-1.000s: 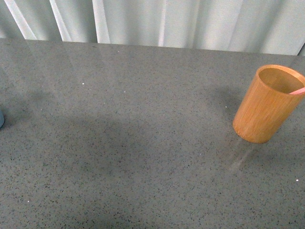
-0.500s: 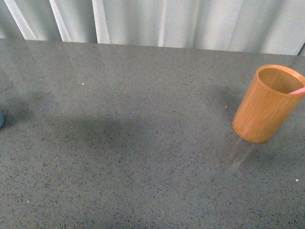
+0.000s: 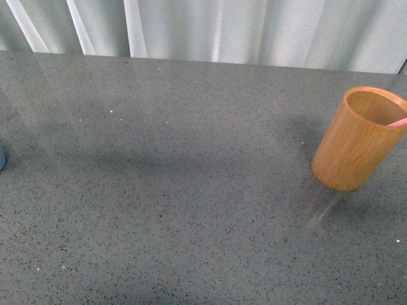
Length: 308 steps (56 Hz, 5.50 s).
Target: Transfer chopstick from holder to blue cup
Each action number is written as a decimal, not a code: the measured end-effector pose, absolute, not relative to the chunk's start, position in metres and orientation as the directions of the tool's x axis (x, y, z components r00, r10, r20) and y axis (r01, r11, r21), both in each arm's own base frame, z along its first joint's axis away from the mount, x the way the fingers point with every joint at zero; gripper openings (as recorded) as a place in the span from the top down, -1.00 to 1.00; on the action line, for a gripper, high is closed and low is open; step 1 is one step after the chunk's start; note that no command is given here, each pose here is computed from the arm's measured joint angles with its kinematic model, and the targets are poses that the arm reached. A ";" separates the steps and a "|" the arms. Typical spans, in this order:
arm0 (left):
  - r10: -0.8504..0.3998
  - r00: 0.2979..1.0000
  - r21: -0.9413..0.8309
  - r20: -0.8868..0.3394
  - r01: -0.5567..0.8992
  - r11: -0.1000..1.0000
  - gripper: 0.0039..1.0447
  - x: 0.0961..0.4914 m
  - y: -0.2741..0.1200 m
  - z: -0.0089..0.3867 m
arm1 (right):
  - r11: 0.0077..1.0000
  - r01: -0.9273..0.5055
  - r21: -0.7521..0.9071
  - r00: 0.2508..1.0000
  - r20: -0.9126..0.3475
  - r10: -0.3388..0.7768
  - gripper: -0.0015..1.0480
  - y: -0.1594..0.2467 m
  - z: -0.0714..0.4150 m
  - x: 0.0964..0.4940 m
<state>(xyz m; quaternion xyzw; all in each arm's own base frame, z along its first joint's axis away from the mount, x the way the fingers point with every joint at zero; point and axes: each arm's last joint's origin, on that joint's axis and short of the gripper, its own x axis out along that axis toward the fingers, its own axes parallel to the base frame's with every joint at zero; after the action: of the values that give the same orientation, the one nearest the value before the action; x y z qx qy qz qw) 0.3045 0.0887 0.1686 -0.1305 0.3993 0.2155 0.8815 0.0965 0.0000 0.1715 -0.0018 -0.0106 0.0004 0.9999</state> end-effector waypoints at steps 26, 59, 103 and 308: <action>0.244 0.462 0.004 -0.852 -0.461 0.887 -0.66 0.329 0.070 0.123 | 1.000 -0.001 -0.004 1.000 0.021 0.001 -0.81 0.000 0.171 0.096; 0.111 0.374 -0.032 -0.921 -0.357 0.934 0.94 0.330 0.028 0.138 | 1.000 0.000 -0.004 1.000 0.021 0.000 -0.81 0.000 0.171 0.096; -0.019 0.306 -0.036 -0.952 -0.047 0.998 0.94 0.343 -0.168 0.144 | 1.000 0.000 -0.004 1.000 0.021 0.000 -0.81 0.000 0.171 0.096; -0.001 1.000 -0.005 0.015 0.001 1.000 0.94 0.097 0.000 0.170 | 0.922 -0.366 -0.124 0.907 -0.268 0.325 0.85 -0.009 0.131 0.245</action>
<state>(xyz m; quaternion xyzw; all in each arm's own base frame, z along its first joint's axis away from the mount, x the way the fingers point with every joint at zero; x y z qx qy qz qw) 0.0968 -0.0001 0.1696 -0.0026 -0.0075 -0.0004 1.0000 0.2447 -0.0091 0.1315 -0.0861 0.1218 0.1776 0.9727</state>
